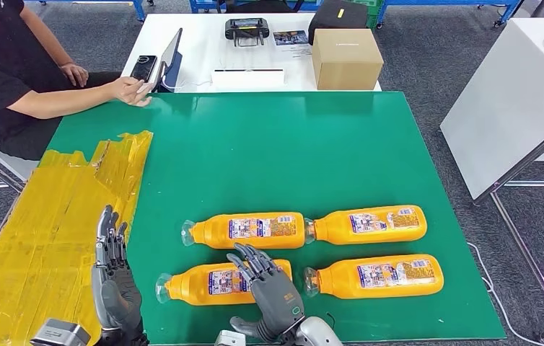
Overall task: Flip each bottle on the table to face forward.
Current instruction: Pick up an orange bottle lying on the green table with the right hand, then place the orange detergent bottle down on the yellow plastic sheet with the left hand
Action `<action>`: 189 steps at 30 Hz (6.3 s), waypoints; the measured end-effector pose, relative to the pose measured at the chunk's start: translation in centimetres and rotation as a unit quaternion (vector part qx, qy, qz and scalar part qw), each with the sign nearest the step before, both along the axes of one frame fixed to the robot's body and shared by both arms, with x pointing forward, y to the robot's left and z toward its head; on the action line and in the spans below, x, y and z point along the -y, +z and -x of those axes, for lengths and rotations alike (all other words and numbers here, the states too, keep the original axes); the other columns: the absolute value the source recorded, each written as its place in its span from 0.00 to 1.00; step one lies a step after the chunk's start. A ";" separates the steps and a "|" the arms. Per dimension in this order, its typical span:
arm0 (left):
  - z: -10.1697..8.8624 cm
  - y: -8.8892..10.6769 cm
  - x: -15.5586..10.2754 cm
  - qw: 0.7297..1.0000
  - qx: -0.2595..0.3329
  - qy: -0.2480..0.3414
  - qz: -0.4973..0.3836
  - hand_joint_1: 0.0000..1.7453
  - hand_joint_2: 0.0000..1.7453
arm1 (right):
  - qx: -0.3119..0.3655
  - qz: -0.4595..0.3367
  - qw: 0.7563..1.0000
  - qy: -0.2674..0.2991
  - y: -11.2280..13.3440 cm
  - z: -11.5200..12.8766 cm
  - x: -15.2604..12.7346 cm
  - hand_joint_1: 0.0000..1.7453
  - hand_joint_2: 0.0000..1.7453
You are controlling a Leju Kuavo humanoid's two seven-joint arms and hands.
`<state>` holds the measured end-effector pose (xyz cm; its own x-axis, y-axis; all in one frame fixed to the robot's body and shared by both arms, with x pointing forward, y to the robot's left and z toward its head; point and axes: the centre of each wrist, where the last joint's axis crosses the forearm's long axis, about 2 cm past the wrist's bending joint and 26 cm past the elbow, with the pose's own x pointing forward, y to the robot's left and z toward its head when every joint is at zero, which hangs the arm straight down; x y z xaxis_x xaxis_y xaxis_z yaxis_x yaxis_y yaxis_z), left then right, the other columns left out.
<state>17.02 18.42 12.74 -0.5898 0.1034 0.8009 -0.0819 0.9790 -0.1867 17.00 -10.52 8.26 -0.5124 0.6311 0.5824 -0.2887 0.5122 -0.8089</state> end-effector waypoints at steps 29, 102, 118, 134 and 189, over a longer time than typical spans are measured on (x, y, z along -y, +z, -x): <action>0.1 -0.4 -1.0 1.000 -0.007 0.004 0.009 0.00 0.00 | -0.035 0.168 0.985 0.016 -2.1 -1.2 4.5 0.99 1.00; 2.1 -5.7 -2.7 0.921 -0.019 -0.182 0.344 0.00 1.00 | 0.000 -0.240 0.970 0.035 3.3 0.0 0.1 1.00 1.00; 2.2 -5.8 -1.7 0.914 -0.008 -0.220 0.341 0.00 1.00 | -0.001 -0.146 0.982 0.122 2.9 -1.6 -2.6 1.00 1.00; 2.2 -6.3 -1.3 0.918 -0.017 -0.223 0.328 0.75 1.00 | -0.017 -0.083 0.979 0.188 1.8 -2.3 -6.2 1.00 1.00; -2.3 -10.6 -13.5 0.731 -0.180 0.219 -0.620 0.93 1.00 | 0.000 -0.034 0.998 0.061 5.1 -11.9 0.0 0.00 1.00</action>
